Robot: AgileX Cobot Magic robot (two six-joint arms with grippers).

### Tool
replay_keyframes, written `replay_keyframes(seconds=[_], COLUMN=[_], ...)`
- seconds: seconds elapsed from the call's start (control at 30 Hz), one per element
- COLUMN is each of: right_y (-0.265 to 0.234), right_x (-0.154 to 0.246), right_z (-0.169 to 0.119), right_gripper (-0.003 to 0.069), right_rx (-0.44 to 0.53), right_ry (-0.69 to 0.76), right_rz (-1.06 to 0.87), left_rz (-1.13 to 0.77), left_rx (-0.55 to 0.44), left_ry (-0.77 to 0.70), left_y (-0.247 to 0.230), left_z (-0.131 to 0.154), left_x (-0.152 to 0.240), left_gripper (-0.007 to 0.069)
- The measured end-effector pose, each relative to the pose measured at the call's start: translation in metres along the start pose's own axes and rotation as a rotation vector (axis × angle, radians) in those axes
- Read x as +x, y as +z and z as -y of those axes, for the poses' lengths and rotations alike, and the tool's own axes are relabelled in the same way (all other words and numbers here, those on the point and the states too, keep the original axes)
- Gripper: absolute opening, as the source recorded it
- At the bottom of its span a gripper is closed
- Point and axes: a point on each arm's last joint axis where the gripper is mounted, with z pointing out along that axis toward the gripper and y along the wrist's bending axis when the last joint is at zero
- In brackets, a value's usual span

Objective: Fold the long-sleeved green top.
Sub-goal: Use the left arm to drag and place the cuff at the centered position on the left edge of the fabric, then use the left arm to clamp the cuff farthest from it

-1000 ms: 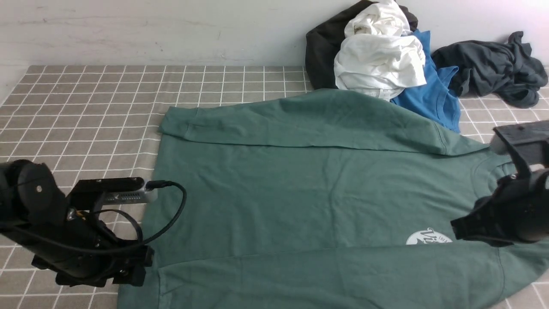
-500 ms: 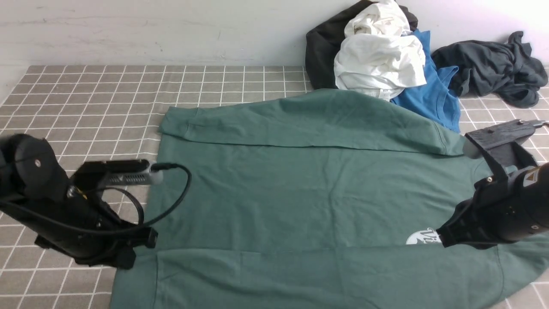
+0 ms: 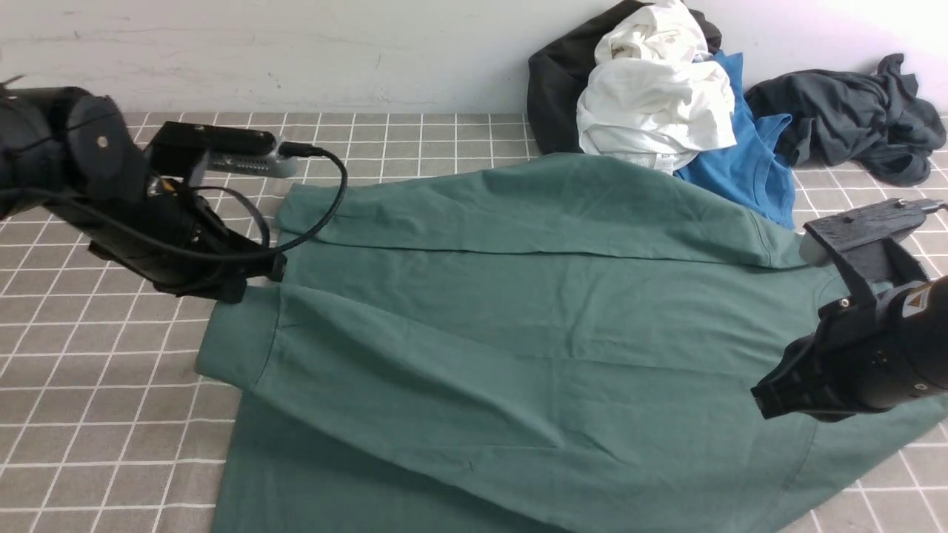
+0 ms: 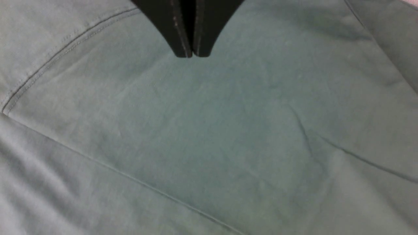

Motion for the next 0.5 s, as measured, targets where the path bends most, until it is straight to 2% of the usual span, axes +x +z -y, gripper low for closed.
replay_keyframes(seconds=[0.1,0.27,0.3,0.33,0.4,0.5], right_y=[0.0,0.0,0.0,0.0,0.001,0.001], right_x=[0.0,0.0,0.0,-0.001,-0.002,-0.002], right_z=[0.0,0.0,0.0,0.0,0.0,0.001], right_gripper=[-0.0014,-0.0014,-0.0014,-0.0014,-0.0014,-0.0014], right_rx=[0.0,0.002,0.002,0.002,0.004,0.007], right_ry=[0.0,-0.007,-0.008,-0.01,-0.011,-0.014], right_rz=[0.001,0.005,0.005,0.011,0.018,0.024], left_rz=[-0.011,0.052,0.056,0.094,0.124,0.153], left_rx=[0.002,0.001,0.001,-0.002,-0.005,-0.007], left_ry=[0.004,0.008,0.008,-0.001,-0.029,-0.08], left_y=[0.016,0.034,0.035,0.041,0.051,0.069], left_z=[-0.002,-0.007,-0.007,-0.01,-0.016,-0.023], left_x=[-0.023,-0.07,-0.071,-0.088,-0.102,-0.118], left_gripper=[0.0124,0.0376,0.0386,0.0454,0.0489,0.0497])
